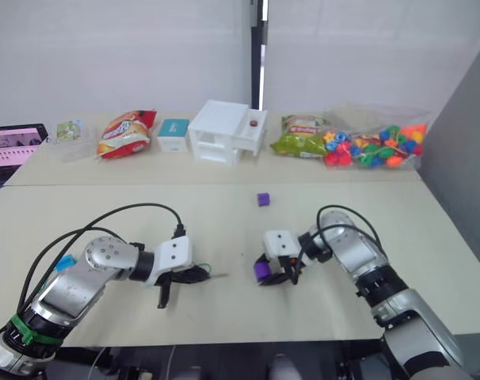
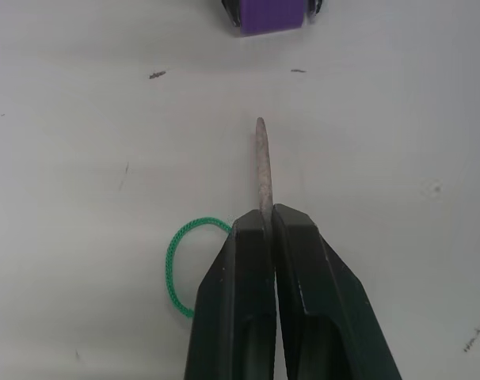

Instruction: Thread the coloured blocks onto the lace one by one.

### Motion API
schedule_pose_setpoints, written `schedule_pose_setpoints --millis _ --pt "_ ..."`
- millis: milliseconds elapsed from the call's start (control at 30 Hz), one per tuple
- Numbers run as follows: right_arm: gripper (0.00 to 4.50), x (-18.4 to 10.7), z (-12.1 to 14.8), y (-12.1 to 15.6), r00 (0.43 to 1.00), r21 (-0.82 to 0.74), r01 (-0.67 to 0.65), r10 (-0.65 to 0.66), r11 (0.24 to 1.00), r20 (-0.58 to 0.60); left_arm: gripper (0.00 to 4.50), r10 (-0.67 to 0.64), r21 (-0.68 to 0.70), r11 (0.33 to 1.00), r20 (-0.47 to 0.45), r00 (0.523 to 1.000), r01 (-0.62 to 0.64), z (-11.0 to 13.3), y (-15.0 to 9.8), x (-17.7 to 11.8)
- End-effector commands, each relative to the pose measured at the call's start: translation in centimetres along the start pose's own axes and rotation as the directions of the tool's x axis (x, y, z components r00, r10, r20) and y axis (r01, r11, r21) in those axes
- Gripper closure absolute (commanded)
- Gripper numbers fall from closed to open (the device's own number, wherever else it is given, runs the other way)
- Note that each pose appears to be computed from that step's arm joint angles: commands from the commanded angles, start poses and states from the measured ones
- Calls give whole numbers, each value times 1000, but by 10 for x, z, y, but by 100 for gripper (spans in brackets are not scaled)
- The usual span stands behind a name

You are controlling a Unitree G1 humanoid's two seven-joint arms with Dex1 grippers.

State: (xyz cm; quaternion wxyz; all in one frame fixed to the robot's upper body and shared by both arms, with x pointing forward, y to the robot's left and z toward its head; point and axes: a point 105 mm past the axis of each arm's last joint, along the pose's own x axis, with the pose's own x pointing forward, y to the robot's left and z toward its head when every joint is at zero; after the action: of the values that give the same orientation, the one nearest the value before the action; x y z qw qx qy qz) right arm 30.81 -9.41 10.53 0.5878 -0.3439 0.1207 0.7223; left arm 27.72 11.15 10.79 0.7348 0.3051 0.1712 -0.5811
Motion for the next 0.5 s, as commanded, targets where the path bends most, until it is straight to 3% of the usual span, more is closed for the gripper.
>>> schedule_pose_setpoints --millis 33,233,333,433,500 --pt "333 -7 10 -8 994 12 96 -97 995 58 450 17 28 999 20 1000 -18 10 2 -5" --pt "333 -17 14 -3 938 229 323 -342 918 48 450 13 34 999 26 1000 -14 13 4 -4" --pt "333 -13 20 10 867 355 472 -498 807 -18 450 12 34 999 28 1000 -13 13 5 -2" --pt "333 -6 24 19 674 559 664 -721 497 -160 450 2 37 999 31 1000 -4 15 6 -1" --pt "333 0 24 27 569 611 724 -779 322 -264 450 0 39 999 33 999 -2 16 7 0"
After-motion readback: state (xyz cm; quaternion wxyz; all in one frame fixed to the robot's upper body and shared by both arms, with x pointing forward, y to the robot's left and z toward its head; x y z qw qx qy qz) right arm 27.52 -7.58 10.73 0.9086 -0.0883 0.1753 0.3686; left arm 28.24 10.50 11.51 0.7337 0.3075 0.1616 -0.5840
